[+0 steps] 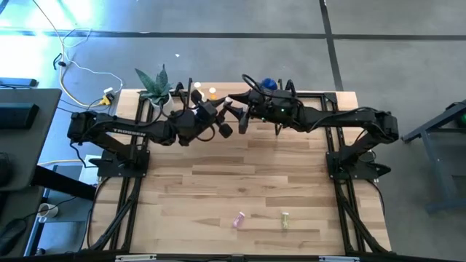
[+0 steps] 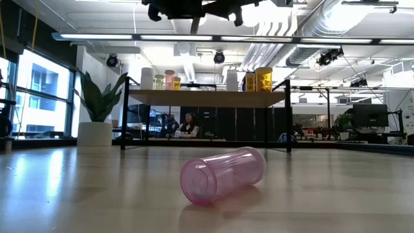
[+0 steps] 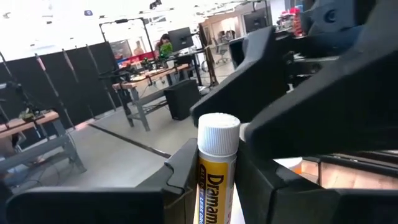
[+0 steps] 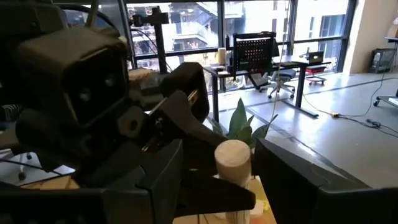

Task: Pick and place medicine bottles onto shelf by color
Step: Put the small white pill bottle on the shelf

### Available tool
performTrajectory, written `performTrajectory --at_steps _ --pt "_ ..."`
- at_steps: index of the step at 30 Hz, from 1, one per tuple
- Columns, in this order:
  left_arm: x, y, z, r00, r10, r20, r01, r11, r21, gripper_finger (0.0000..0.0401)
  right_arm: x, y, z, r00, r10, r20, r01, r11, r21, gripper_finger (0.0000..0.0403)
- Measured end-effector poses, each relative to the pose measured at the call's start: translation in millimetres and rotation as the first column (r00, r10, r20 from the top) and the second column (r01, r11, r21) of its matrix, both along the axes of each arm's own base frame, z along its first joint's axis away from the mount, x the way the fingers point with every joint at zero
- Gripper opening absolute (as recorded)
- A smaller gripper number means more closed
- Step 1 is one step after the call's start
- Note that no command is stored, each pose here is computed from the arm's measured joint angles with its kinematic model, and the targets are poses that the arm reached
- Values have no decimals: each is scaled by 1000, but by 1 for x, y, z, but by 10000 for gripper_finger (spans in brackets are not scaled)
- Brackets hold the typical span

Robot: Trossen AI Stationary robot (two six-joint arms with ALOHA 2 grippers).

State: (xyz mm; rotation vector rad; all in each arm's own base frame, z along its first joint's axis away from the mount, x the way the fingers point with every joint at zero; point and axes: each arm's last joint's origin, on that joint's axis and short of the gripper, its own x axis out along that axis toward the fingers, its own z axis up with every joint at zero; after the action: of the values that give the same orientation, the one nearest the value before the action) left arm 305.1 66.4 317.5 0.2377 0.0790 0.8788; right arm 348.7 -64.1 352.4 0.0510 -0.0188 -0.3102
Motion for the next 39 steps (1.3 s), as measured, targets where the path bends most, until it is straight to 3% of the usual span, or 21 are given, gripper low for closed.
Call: performTrajectory --at_steps 8,14,30,39 --pt "1 -7 0 1000 -2 -25 2 1000 20 76 0 0 0 1000 -9 -2 9 1000 3 188" --pt "1 -7 0 1000 -4 -26 4 1000 21 76 2 0 -5 1000 2 -8 -1 997 72 152" --pt "1 -8 -1 998 -7 -56 9 999 35 77 3 -1 -7 1000 -10 -16 11 996 88 55" --pt "1 -8 -2 998 -4 -70 6 999 34 89 3 -1 -8 1000 -23 -18 25 995 93 49"
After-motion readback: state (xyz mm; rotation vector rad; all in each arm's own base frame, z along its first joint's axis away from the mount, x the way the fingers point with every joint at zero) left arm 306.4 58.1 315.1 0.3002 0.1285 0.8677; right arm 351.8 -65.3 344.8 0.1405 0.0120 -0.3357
